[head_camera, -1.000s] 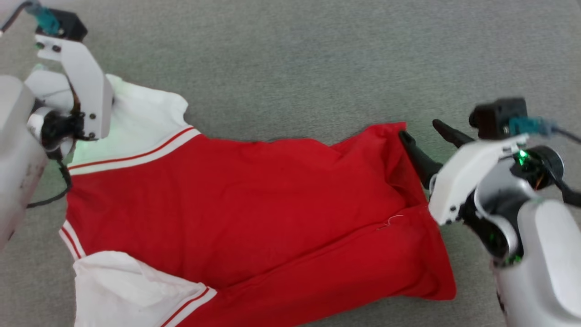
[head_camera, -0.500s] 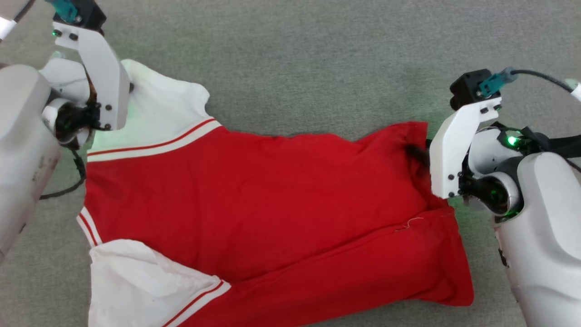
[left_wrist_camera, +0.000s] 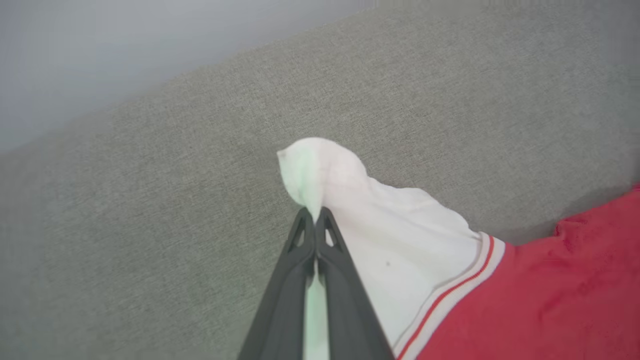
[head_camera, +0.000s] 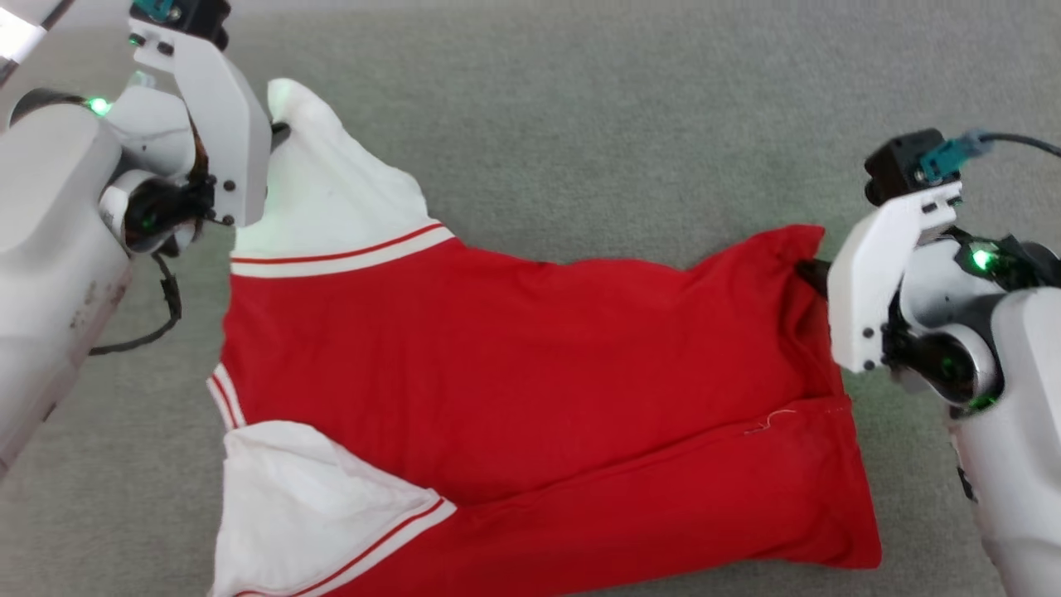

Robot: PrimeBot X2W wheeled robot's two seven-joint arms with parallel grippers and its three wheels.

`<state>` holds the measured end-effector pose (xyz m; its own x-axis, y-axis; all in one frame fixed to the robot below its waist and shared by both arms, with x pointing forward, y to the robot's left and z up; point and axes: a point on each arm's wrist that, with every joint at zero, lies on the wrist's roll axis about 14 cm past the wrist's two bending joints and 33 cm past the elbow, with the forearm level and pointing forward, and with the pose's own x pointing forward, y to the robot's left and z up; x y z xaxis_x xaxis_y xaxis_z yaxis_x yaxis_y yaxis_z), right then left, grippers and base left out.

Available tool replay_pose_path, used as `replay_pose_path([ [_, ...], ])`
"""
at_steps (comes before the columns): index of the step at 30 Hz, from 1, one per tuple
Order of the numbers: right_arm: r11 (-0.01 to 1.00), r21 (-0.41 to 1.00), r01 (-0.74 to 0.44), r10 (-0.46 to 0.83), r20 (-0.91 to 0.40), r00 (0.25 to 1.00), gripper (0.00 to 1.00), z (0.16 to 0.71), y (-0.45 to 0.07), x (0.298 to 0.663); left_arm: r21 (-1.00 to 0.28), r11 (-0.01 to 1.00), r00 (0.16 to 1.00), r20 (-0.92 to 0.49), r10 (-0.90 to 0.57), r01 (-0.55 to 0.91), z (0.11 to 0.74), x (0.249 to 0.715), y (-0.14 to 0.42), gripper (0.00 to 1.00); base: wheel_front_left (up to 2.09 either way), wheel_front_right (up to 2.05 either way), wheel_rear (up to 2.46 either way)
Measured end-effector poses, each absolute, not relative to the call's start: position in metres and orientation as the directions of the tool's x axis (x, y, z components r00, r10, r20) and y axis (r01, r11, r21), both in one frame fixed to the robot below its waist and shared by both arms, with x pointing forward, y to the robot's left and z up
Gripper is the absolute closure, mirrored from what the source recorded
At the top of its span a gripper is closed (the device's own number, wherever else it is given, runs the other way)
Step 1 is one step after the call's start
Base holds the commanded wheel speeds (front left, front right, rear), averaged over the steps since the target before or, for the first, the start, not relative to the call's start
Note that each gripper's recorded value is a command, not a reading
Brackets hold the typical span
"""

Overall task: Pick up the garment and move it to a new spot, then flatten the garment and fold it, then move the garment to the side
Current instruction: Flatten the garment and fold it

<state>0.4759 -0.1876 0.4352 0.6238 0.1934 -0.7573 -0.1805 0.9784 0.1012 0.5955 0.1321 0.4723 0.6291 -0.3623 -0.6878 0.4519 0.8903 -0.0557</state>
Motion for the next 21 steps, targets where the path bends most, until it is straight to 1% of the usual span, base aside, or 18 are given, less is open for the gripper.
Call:
replay_pose_path([
  [6, 0.973, 0.069, -0.222, 0.202, -0.724, 0.660, 1.00, 0.455, -0.189, 0.465, -0.027, 0.874, 0.660, -0.643, -0.387, 0.486, 0.510, 0.577, 0.137, 1.00, 0.00, 0.00, 0.00],
  [10, 0.964, 0.055, -0.259, 0.220, -0.713, 0.666, 1.00, 0.467, -0.187, 0.451, 0.005, 0.864, 0.668, -0.636, -0.386, 0.504, 0.526, 0.557, 0.147, 1.00, 0.00, 0.00, 0.00],
  [15, 0.951, 0.050, -0.305, 0.247, -0.717, 0.651, 1.00, 0.476, -0.182, 0.427, 0.032, 0.856, 0.672, -0.636, -0.380, 0.515, 0.540, 0.522, 0.156, 1.00, 0.00, 0.00, 0.00],
  [21, 0.941, 0.056, -0.335, 0.264, -0.742, 0.617, 1.00, 0.479, -0.182, 0.396, 0.040, 0.872, 0.662, -0.668, -0.340, 0.488, 0.543, 0.468, 0.168, 1.00, 0.00, 0.00, 0.00],
])
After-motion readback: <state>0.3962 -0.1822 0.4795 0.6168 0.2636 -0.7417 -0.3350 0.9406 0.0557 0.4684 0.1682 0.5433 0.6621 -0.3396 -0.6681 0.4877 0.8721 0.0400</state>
